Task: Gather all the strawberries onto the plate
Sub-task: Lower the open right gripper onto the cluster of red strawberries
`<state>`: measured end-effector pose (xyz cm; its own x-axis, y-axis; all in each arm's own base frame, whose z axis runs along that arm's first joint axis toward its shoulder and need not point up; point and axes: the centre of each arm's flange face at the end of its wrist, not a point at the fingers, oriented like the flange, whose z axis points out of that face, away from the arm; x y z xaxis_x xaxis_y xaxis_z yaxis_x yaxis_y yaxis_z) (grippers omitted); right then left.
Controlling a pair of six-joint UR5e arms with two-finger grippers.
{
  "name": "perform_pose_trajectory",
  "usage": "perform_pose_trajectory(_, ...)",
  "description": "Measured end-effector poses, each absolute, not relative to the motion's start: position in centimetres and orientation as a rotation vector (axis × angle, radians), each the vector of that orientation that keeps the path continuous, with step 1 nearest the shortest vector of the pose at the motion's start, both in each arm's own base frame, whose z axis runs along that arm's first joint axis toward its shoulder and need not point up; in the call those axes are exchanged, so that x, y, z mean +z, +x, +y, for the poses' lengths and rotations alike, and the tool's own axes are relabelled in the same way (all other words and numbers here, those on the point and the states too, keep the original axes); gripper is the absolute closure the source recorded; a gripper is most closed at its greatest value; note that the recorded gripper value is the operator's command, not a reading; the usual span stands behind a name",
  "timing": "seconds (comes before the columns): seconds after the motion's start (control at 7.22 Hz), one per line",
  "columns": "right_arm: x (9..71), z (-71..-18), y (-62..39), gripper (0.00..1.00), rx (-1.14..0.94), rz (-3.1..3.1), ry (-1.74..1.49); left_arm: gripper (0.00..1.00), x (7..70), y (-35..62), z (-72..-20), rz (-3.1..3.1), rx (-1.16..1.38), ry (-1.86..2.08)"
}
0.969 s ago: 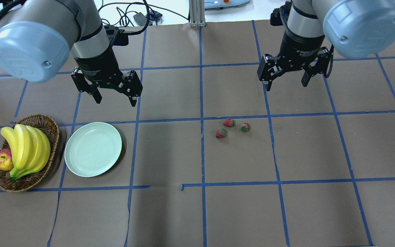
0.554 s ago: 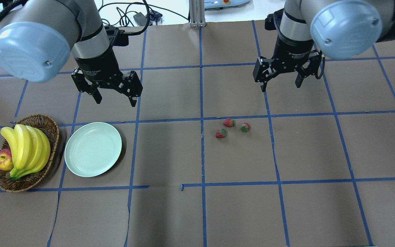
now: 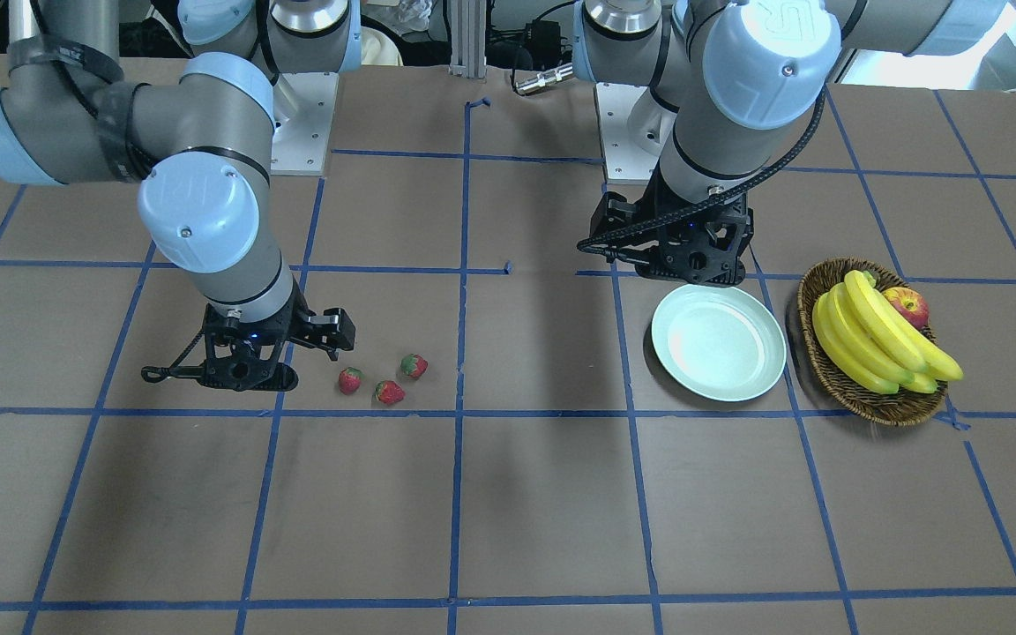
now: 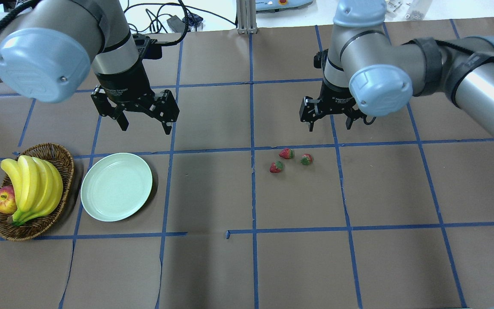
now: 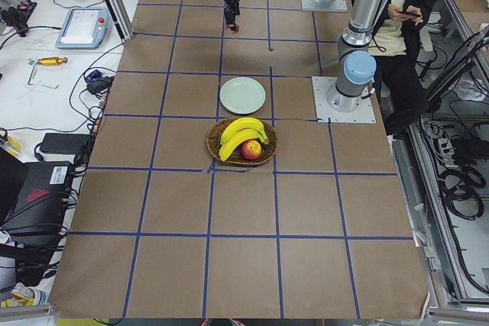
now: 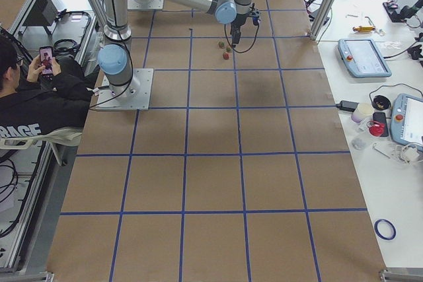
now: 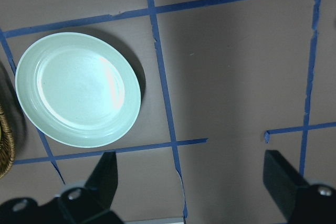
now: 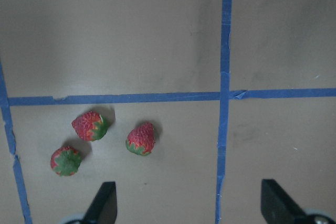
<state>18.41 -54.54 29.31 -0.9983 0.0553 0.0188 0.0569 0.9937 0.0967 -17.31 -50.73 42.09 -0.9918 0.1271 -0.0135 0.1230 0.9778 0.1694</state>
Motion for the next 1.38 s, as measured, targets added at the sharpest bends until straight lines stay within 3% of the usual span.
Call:
perform_pose_trajectory(0.14,27.8,-54.0,18.7,0.22,-0.162,-3.143,-0.186,0.0,41.8,-17.3,-50.7,3.099,0.271,0.195)
perform_pose_trajectory(1.25,19.1,-54.7,19.7,0.22,-0.385,-3.154,-0.41,0.0,41.1,-17.3,-50.4,3.096,0.296,0.195)
perform_pose_trajectory(1.38,18.9,-54.7,19.7,0.3,-0.39,-3.15,-0.41,0.0,41.1,-17.3,-50.4,3.096,0.296,0.196)
